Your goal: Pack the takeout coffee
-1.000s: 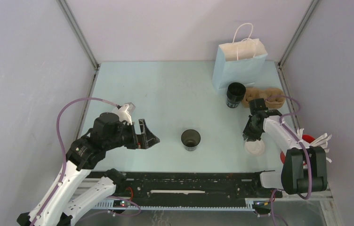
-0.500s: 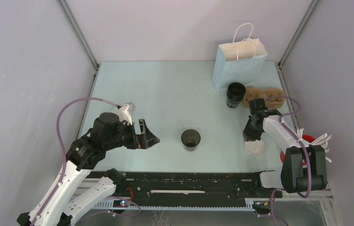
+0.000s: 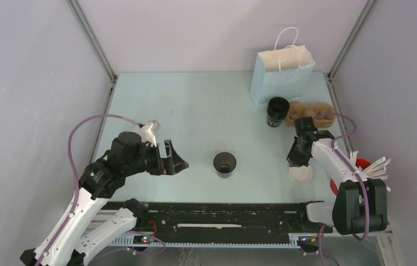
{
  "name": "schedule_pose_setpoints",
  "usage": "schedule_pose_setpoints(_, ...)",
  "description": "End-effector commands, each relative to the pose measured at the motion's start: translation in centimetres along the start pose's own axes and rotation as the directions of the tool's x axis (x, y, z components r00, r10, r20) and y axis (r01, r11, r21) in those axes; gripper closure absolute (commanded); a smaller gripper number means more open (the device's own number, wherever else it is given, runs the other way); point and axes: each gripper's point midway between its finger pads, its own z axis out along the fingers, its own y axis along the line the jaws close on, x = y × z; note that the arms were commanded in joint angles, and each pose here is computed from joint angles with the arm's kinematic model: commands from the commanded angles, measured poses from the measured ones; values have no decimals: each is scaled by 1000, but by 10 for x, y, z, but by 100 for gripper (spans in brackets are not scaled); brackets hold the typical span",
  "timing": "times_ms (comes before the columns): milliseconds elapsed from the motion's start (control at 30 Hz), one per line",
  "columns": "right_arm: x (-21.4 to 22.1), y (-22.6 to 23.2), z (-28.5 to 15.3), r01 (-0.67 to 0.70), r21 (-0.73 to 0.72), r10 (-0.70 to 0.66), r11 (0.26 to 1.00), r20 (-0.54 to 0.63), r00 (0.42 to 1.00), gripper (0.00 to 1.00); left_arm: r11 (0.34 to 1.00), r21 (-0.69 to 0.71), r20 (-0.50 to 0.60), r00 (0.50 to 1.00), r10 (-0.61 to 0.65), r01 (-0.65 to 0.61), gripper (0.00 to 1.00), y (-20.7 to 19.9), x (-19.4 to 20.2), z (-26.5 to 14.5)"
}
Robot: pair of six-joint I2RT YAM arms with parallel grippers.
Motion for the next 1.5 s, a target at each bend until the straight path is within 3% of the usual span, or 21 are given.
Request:
schedule_pose_setpoints(0,-8,1,-18,-20,-7,20,1000,49,999,100,998,43,15,999,39,-40,0,-11,-8,-3)
schedule_pose_setpoints(667,-19,4,-63,-70,-165,99,984,174,980,100,998,43,6,999,38,-38,0,-12,-8,-1)
schedule_pose_setpoints(800,-16,3,-54,-58,-142,77,988,135,988,100,998,43,3,999,36,-36,0,-11,-7,0)
schedule_pose_setpoints(833,-13,4,-49,-53,-135,67,989,100,993,94,998,45,2,999,35,-35,0,-11,-6,0)
schedule_pose_setpoints(900,-7,7,-40,-53,-113,57,992,33,998,71,998,47,-2,999,33,-33,0,-11,-5,2)
schedule_pose_setpoints(1067,-5,1,-19,-59,-61,59,996,-1,998,51,998,47,12,999,31,-32,0,-11,-6,-1)
schedule_pose_setpoints(1200,-2,4,-9,-67,-70,65,995,-30,997,45,998,46,16,999,32,-32,0,-10,-5,-2)
schedule_pose_setpoints(1467,1,3,6,-77,-69,74,995,-54,996,44,998,44,6,999,39,-40,0,-9,-2,-3)
